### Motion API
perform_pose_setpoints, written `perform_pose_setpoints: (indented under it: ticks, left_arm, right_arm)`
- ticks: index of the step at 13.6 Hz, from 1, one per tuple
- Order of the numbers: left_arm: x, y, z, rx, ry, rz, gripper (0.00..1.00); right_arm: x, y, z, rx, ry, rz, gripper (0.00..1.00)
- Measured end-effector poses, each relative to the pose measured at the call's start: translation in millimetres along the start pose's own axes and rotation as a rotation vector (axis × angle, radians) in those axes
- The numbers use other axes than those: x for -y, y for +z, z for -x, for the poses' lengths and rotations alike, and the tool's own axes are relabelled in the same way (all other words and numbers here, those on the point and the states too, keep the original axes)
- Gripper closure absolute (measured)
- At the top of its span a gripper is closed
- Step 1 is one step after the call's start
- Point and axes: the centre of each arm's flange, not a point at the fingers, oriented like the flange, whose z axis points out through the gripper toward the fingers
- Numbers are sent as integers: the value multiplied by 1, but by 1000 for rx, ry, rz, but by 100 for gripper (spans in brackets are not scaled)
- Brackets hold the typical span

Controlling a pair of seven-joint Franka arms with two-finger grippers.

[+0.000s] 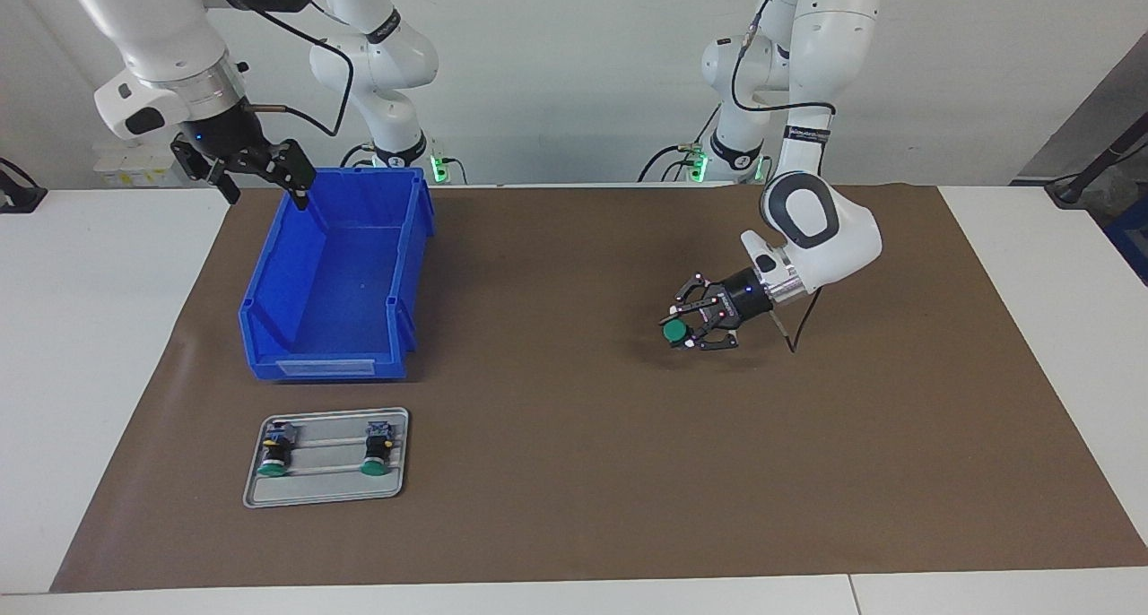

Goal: Place and press button with both arms

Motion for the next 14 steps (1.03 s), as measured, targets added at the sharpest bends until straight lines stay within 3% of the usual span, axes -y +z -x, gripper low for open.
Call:
perform_pose_setpoints:
  ticks: [4,7,14]
  left_arm:
    - [-8,4,-8,-129,-49,43,60]
    - [-8,-2,-6,-181,-59,98,60]
    - [-5,-4,14,-199,-53,125,60]
  right_arm:
    - [0,0,0,0,0,0,0]
    - [0,0,0,0,0,0,0]
    - [0,0,0,0,0,0,0]
